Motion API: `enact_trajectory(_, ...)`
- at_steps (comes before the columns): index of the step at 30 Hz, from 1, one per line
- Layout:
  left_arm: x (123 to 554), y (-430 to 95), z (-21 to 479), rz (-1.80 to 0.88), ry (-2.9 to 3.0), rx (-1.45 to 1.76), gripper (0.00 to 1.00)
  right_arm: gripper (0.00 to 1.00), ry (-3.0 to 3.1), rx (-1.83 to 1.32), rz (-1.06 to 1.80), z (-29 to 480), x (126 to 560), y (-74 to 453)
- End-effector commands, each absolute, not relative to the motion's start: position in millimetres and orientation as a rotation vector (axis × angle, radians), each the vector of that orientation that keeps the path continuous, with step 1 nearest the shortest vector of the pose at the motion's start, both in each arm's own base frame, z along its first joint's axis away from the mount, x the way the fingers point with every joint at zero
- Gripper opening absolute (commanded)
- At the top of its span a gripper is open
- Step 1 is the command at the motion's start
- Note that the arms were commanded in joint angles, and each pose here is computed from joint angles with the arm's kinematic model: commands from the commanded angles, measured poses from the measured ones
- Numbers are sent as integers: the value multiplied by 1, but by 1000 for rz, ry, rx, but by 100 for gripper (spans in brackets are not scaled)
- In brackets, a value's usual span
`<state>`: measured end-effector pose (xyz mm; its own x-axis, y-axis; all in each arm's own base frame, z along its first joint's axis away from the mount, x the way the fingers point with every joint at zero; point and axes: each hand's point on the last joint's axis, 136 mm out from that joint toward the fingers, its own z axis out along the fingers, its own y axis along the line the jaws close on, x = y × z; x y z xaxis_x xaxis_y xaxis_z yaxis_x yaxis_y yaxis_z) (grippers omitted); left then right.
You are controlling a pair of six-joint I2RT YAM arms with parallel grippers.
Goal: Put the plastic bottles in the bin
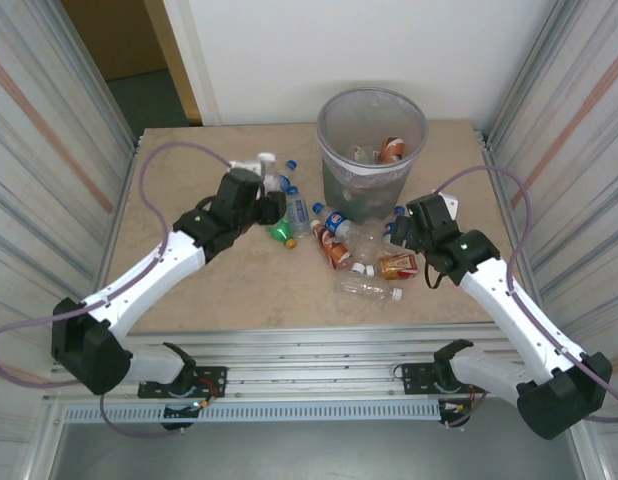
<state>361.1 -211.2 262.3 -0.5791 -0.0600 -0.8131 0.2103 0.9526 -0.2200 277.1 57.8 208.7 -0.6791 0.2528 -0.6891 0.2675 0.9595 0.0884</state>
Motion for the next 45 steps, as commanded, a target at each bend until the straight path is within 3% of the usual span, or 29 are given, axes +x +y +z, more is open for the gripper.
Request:
enact_trajectory(1,377,-248,314,-501,2026,219,57,98,2294,425,-34,215,274,51)
enact_trajectory(9,407,-312,387,-720,1866,346,57,98,2269,440,-53,214,274,51)
enact_trajectory(18,431,-376,417,-857,1781,451,55,98,2266,436,-61,210,278,58)
enact_trajectory(29,473,-419,385,-876,1796,469,59,98,2266,434,-70,209,277,58)
enact_trajectory(34,486,-424,369,-841,1813,467,66,98,2269,433,-71,209,276,58)
enact_trajectory(40,496,-422,364,-807,1823,458,89,98,2284,438,-75,204,272,57)
enact_trajectory(45,496,-416,376,-800,1800,452,97,98,2311,443,-95,198,266,54)
